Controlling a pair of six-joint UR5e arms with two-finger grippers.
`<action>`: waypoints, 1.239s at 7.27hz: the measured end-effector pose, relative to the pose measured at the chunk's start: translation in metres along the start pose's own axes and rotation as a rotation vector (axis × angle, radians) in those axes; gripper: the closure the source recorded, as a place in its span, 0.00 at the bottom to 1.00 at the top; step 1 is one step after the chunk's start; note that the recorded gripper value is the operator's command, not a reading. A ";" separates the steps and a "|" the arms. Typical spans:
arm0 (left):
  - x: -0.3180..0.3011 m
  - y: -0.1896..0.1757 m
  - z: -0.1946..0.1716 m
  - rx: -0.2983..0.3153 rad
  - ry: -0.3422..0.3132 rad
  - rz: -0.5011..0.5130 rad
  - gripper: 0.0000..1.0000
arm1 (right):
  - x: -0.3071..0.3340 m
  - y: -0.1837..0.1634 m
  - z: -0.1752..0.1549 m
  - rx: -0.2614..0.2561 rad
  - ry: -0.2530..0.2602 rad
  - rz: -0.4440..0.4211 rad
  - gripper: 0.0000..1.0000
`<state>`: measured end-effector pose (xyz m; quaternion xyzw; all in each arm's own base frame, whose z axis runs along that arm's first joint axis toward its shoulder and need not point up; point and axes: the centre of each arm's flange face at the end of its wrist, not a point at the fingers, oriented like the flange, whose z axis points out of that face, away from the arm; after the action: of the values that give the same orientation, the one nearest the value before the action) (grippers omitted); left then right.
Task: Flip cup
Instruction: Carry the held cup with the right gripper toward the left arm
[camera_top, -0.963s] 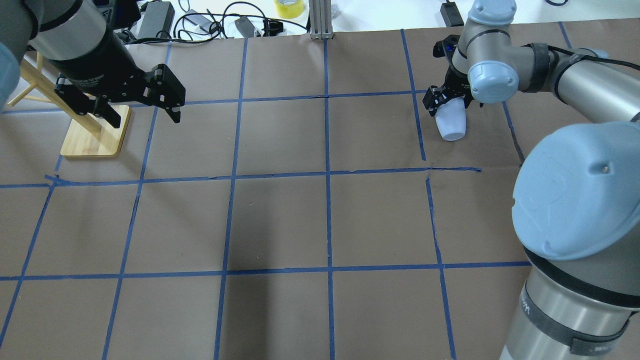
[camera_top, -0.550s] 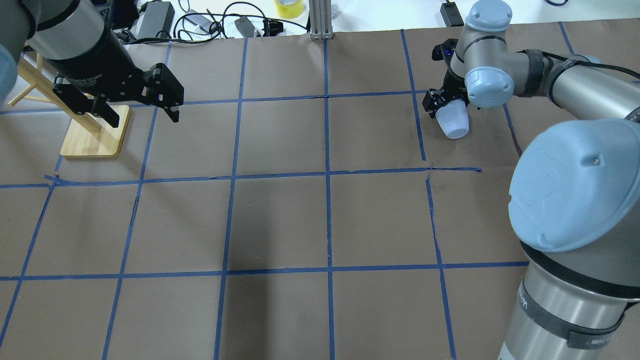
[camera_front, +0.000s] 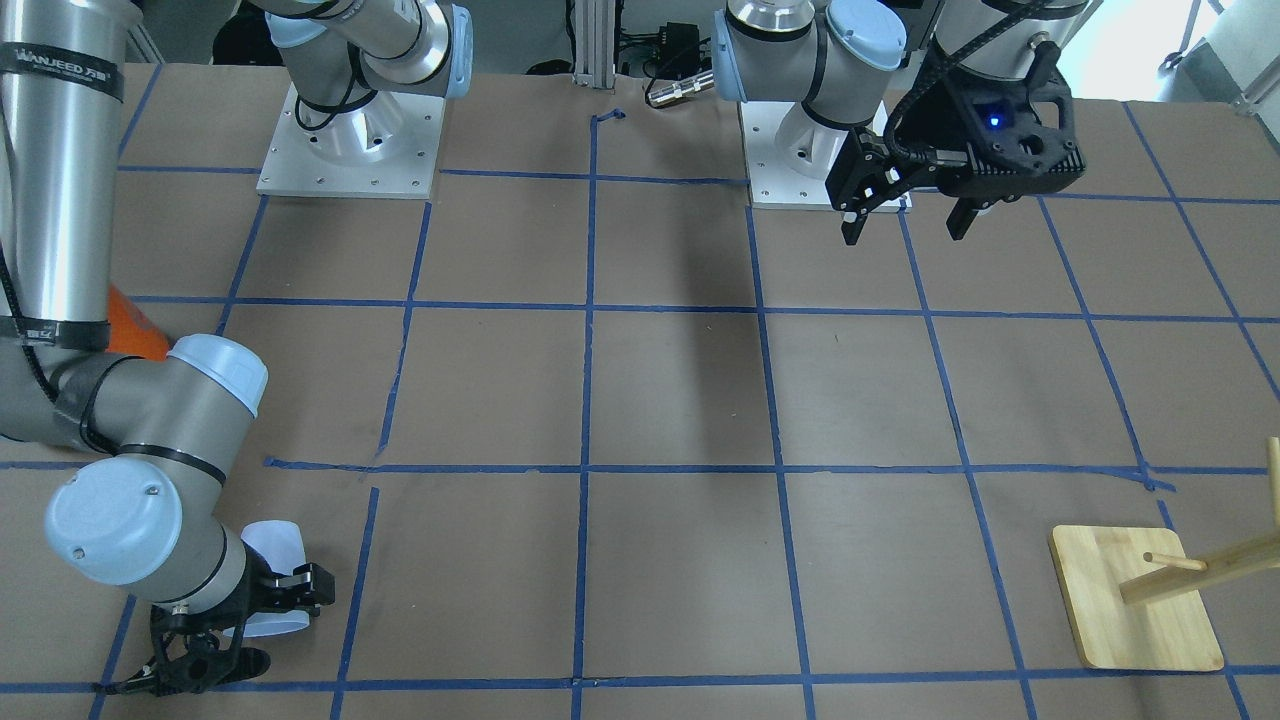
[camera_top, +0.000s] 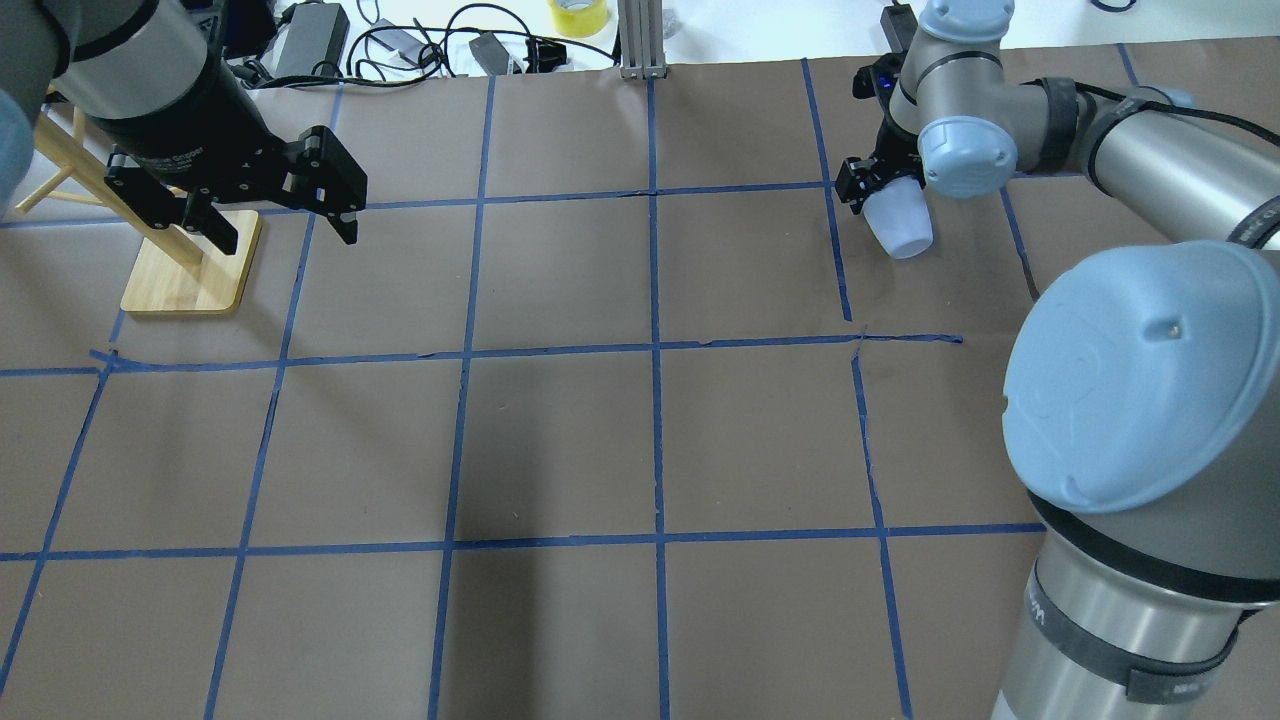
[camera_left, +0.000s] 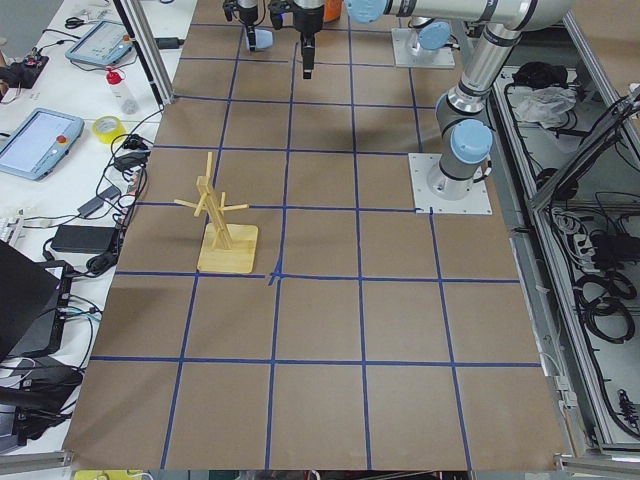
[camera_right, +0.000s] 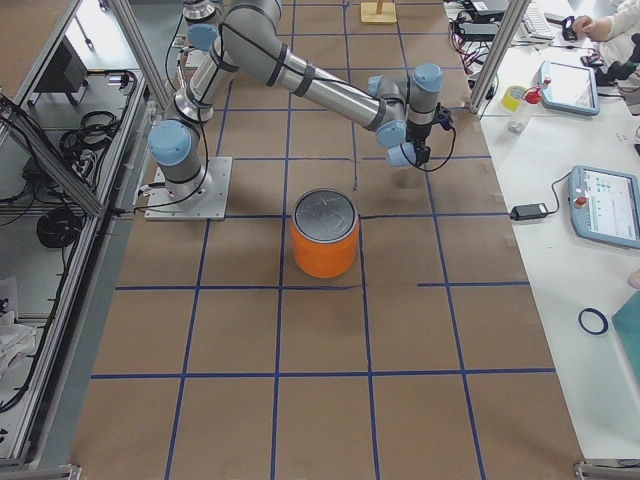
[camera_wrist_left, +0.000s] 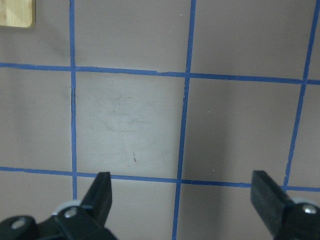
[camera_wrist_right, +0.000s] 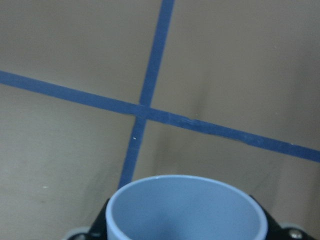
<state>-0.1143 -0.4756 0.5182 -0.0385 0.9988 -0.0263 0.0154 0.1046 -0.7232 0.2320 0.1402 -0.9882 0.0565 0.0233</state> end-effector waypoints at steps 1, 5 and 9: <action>0.000 0.000 0.000 -0.001 0.000 0.000 0.00 | -0.020 -0.004 -0.015 0.014 0.008 -0.037 1.00; 0.000 0.000 -0.001 0.001 -0.001 0.000 0.00 | -0.209 -0.009 -0.039 0.130 0.042 -0.482 1.00; -0.004 0.000 -0.004 0.006 -0.005 -0.006 0.00 | -0.326 0.011 -0.013 0.169 0.042 -1.224 1.00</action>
<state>-0.1108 -0.4750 0.5219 -0.0415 0.9986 -0.0291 0.0177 0.4147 -0.6215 0.2235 0.6821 -0.7198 0.1139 0.0596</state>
